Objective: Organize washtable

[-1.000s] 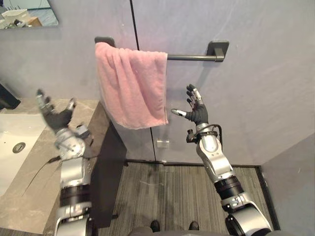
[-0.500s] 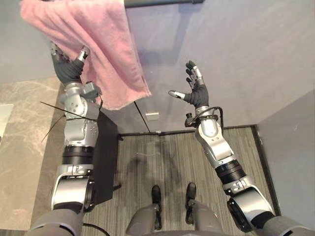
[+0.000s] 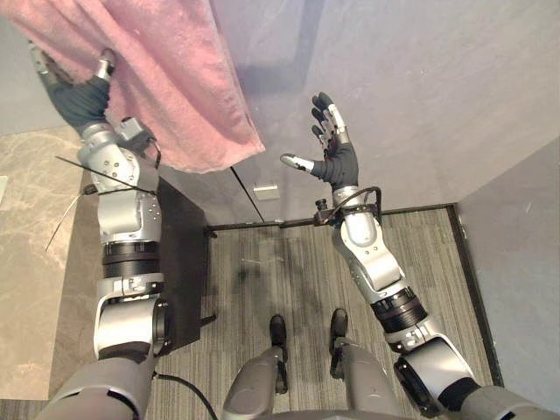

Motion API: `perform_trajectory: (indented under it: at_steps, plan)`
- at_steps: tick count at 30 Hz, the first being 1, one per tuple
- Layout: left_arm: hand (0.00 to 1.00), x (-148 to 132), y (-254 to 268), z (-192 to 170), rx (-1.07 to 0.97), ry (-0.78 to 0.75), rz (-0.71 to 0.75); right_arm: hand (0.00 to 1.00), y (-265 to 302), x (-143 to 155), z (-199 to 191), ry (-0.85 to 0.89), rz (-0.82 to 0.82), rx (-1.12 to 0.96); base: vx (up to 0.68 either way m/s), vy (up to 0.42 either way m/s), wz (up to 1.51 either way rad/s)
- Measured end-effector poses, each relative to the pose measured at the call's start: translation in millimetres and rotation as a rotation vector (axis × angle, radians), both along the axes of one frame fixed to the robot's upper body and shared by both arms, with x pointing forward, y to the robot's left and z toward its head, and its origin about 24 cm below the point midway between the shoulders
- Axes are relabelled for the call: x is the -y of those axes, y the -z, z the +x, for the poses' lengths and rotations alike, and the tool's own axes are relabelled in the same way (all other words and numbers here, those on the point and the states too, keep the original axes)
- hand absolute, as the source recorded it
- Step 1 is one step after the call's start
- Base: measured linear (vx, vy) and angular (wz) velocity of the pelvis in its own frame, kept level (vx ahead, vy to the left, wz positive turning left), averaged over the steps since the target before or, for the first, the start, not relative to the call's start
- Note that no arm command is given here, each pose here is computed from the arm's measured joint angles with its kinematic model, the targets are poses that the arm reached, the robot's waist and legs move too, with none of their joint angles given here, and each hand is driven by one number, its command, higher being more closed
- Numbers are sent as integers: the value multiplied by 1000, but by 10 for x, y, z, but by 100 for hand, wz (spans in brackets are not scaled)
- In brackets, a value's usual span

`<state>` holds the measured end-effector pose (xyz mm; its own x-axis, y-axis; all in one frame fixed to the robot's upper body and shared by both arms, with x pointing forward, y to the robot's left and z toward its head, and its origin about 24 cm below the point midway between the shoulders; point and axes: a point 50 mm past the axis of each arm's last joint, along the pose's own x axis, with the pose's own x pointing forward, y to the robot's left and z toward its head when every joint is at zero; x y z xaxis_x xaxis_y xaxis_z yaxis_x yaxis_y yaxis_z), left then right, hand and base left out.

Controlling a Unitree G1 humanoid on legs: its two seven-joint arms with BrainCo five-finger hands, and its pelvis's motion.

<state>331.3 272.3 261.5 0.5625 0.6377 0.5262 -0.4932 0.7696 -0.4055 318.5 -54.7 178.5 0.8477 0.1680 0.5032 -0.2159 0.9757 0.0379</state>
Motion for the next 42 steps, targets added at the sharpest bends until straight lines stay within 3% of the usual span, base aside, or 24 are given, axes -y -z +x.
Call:
perform_trajectory:
  at_steps: [9,16,20,32,33,42]
  plan:
    - [0,-133,110,-69,-15,-47,-35,0,134,35,-11,10,-4,-45,11,2,3]
    - [0,-150,291,-68,-67,27,-14,0,172,75,10,9,-33,-54,-4,1,1]
    - [0,-164,234,-21,-106,73,82,0,218,98,31,11,-44,-76,4,-1,3]
    - [0,-64,-140,211,-107,127,145,0,79,57,-33,-46,-14,-23,8,-1,5]
    - [100,-66,-137,214,-110,121,145,0,54,49,-48,-51,-10,-12,0,0,0]
    - [100,-14,-342,226,-72,145,192,0,-38,-21,-67,-71,43,10,0,0,0]
